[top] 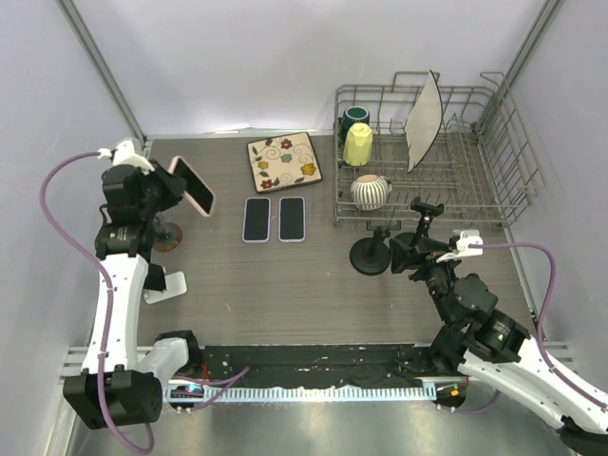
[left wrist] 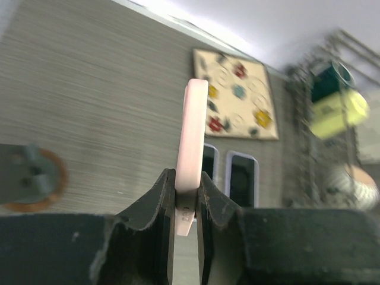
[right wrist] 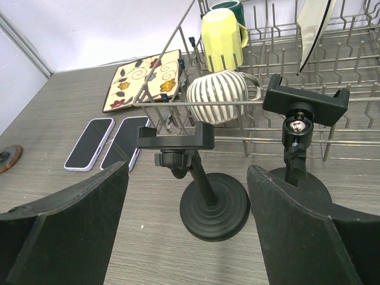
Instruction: Remove the phone from the phone stand
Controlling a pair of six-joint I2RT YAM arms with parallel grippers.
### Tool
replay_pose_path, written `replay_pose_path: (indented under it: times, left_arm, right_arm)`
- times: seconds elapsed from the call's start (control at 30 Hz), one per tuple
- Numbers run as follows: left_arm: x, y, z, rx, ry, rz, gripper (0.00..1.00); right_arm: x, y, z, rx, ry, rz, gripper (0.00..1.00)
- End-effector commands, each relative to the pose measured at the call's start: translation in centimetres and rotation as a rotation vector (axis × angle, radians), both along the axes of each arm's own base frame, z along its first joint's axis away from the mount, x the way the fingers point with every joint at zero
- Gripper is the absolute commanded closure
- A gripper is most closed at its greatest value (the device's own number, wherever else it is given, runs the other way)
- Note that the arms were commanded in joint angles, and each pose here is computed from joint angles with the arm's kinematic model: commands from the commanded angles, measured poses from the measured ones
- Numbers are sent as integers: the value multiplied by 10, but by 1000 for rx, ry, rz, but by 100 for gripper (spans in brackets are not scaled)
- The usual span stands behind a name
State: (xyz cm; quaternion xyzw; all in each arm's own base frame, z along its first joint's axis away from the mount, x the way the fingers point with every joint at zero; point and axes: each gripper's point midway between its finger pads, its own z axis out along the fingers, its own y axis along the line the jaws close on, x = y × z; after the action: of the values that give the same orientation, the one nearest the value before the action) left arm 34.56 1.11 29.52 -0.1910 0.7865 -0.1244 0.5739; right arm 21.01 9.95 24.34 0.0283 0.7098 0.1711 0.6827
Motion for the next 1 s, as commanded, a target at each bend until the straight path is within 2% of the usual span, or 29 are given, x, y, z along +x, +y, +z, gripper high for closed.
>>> replay_pose_path:
  times: [0.0,0.13,0.33,0.7,0.97]
  left_arm:
    - [-9,-83,15,-130,-22,-343,100]
    - [-26,-150,-3,-186,59,-550,100]
    - [-51,-222,-54,-211,250,-768,100]
    - [-87,-284,-140,-232,537,-952,100]
    - [-91,-295,-177,-260,611,-960,100]
  right_arm:
    - [0,1,9,32,-23,3,14]
    - [0,0,9,35,-25,-2,14]
    - [0,0,9,33,-25,-2,14]
    - [1,0,9,32,-24,-5,14]
    - [1,0,8,28,-21,-6,14]
